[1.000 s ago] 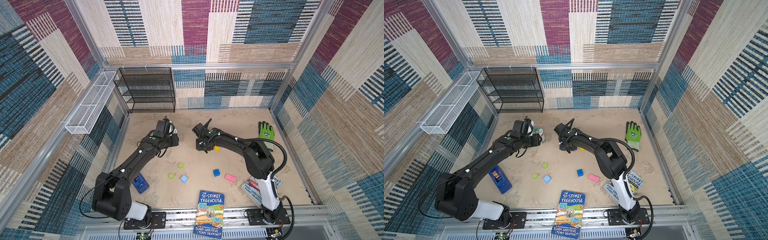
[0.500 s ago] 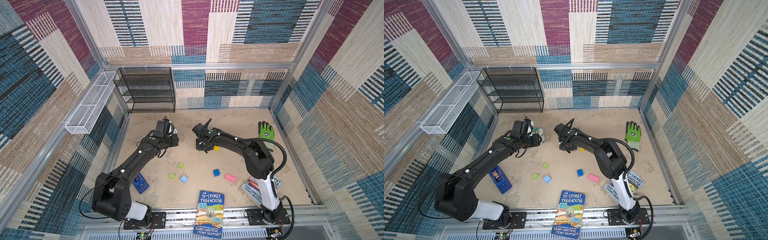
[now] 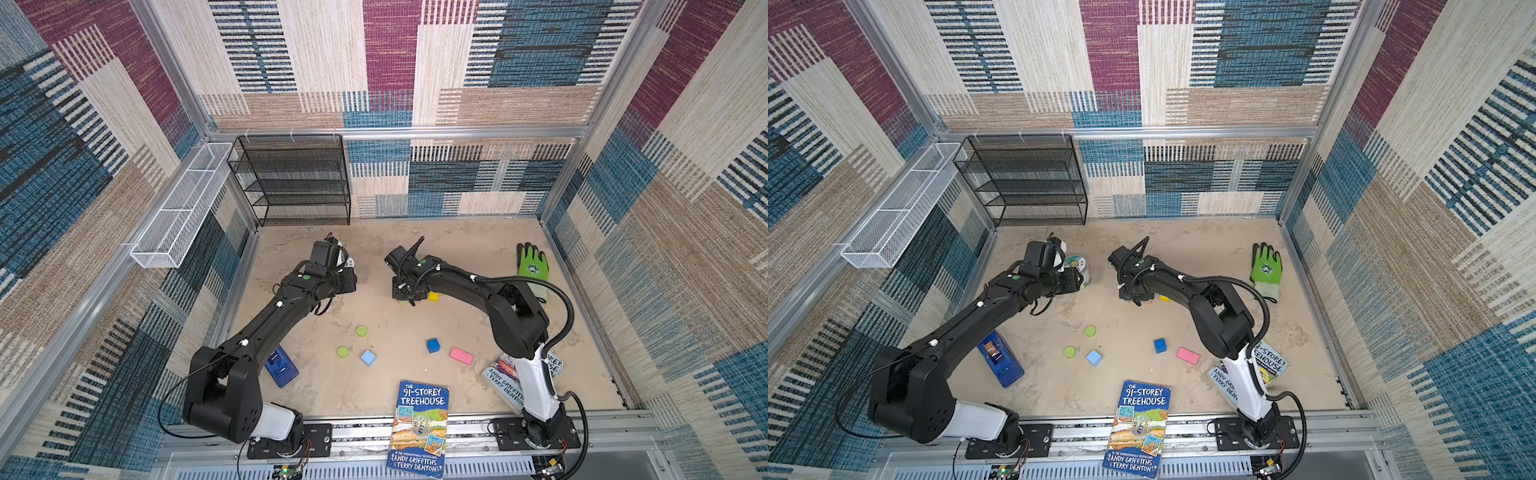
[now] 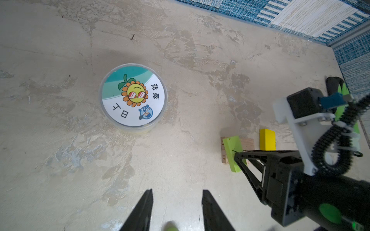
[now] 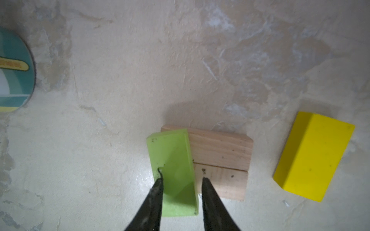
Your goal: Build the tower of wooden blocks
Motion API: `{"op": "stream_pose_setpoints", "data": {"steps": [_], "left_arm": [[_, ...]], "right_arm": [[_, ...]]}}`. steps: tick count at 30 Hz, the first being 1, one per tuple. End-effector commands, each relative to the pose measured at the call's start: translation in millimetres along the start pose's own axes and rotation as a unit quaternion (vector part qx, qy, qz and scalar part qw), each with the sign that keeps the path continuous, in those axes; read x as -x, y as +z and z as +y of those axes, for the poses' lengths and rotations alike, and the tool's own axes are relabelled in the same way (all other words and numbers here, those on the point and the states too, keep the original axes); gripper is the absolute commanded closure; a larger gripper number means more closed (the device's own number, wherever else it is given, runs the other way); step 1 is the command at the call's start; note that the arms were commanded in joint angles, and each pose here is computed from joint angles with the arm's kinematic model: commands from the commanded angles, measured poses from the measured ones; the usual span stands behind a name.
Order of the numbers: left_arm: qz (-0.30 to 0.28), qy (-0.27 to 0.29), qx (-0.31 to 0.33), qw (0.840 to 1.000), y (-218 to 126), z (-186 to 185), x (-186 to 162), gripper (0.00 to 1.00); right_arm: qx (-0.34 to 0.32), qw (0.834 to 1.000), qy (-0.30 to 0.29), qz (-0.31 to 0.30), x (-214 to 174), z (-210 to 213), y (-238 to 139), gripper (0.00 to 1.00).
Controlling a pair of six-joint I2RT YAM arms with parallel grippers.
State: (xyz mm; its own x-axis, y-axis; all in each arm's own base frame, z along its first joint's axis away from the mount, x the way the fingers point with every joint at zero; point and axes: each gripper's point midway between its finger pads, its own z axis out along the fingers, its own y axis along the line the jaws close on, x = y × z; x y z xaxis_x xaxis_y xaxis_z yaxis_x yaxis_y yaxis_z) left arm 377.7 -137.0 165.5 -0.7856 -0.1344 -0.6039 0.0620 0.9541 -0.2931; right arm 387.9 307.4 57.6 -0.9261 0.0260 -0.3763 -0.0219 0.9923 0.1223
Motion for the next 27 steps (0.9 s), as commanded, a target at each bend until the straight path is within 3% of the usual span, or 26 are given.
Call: {"op": "stream_pose_setpoints", "data": {"steps": [1, 9, 16, 27], "left_arm": [[0.001, 0.004, -0.008, 1.0, -1, -2, 0, 0.55], [0.004, -0.003, -0.06, 0.998, 1, -21, 0, 0.61], [0.049, 0.012, -0.131, 0.99, 10, -47, -13, 0.69], [0.14, 0.052, -0.135, 0.979, 49, -79, -43, 0.54]], "right_arm": [[0.004, 1.0, 0.008, -0.015, 7, 1, -11, 0.6], [0.035, 0.998, 0.013, -0.042, 18, 6, -42, 0.53], [0.068, 0.994, 0.017, -0.085, 18, -4, -83, 0.52], [0.095, 0.985, 0.048, -0.137, 10, -48, -114, 0.5]]}}
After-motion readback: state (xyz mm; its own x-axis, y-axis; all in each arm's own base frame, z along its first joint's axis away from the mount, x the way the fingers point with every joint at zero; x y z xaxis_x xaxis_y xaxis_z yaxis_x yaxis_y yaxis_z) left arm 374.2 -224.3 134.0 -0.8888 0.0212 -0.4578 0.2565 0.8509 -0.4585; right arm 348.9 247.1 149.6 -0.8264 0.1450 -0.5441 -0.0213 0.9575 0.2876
